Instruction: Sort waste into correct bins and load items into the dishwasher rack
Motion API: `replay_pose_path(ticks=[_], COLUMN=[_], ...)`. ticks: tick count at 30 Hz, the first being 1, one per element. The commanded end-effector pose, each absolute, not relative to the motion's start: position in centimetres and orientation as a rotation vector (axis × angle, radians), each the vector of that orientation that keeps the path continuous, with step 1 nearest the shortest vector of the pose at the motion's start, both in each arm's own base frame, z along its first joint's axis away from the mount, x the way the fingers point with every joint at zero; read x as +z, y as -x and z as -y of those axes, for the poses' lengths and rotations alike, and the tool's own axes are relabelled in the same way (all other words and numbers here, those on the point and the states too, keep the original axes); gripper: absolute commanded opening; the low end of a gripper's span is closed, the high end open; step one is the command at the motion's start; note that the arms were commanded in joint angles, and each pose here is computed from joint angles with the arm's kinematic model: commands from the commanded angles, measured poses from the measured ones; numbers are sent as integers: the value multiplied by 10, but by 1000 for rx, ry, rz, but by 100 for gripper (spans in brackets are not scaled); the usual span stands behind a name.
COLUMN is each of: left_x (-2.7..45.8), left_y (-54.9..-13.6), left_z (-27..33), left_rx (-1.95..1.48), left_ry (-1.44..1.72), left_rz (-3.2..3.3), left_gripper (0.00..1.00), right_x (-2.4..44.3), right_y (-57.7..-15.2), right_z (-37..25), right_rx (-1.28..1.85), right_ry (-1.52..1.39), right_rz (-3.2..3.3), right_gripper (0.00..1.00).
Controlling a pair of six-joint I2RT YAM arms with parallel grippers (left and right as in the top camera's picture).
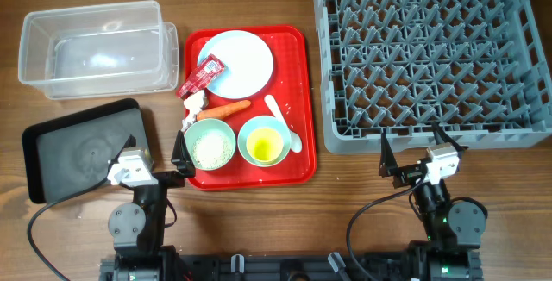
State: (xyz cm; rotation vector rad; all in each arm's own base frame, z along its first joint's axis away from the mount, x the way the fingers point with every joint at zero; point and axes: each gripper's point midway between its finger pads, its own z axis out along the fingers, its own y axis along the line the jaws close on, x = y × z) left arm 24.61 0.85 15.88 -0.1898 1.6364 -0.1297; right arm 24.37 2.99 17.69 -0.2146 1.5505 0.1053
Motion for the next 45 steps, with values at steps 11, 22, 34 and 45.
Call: replay_pose_path(ticks=[11,22,34,45], left_x=[155,155,155,155], left_y=[-246,-246,-246,-246], left_z=[-9,-9,-9,-9], left_rx=[-115,-115,-115,-115], left_ry=[176,176,176,175], left_rz=[-1645,-1645,-1645,-1645], left_gripper=[100,100,100,100], right_x=[179,179,179,179], right_y=[-243,-243,-243,-243], right_z=[-34,-34,-34,-34], right_rx=[129,95,65,76], right_ry=[227,254,285,279], right_rz=[-1540,-1534,-1528,-1529], right_gripper=[100,100,100,100])
